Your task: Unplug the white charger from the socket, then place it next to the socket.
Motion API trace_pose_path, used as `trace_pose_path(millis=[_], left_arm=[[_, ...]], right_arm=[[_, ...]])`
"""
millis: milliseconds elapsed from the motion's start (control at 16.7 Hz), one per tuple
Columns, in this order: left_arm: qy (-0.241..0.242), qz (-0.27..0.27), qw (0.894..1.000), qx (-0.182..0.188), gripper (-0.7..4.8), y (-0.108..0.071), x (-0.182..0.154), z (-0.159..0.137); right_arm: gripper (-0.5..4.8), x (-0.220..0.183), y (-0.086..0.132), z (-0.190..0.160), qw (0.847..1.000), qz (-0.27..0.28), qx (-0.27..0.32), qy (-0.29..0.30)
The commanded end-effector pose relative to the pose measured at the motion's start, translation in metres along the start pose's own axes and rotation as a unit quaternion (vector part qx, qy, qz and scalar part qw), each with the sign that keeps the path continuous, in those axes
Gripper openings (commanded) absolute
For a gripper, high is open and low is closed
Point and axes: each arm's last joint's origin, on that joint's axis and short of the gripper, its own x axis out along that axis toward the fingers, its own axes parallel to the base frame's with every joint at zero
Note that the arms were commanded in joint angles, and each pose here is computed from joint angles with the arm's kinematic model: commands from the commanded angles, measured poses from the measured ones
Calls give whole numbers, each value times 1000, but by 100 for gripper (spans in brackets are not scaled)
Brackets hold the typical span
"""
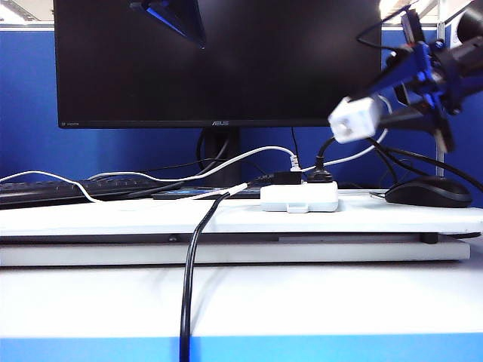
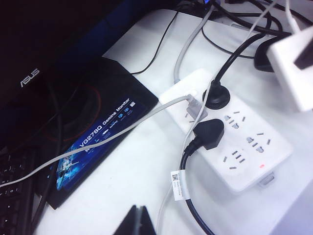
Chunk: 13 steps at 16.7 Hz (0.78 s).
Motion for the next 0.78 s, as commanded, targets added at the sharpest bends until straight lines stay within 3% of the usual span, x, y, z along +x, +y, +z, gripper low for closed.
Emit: trace_pose_path(millis=[60, 239, 658, 778], left_arm=[[-8, 4, 1000, -3, -5, 1, -3, 3], [-9, 4, 1000, -3, -5, 1, -3, 3], [-9, 3, 1000, -3, -5, 1, -3, 3], [-9, 3, 1000, -3, -5, 1, -3, 3]], right_arm=[[-2, -3, -2, -6, 999, -41, -13, 7], [-2, -4, -8, -11, 992, -124, -16, 12], [-2, 17, 1, -15, 987, -150, -38, 30], [-2, 34, 9, -16, 983, -179, -40, 26]])
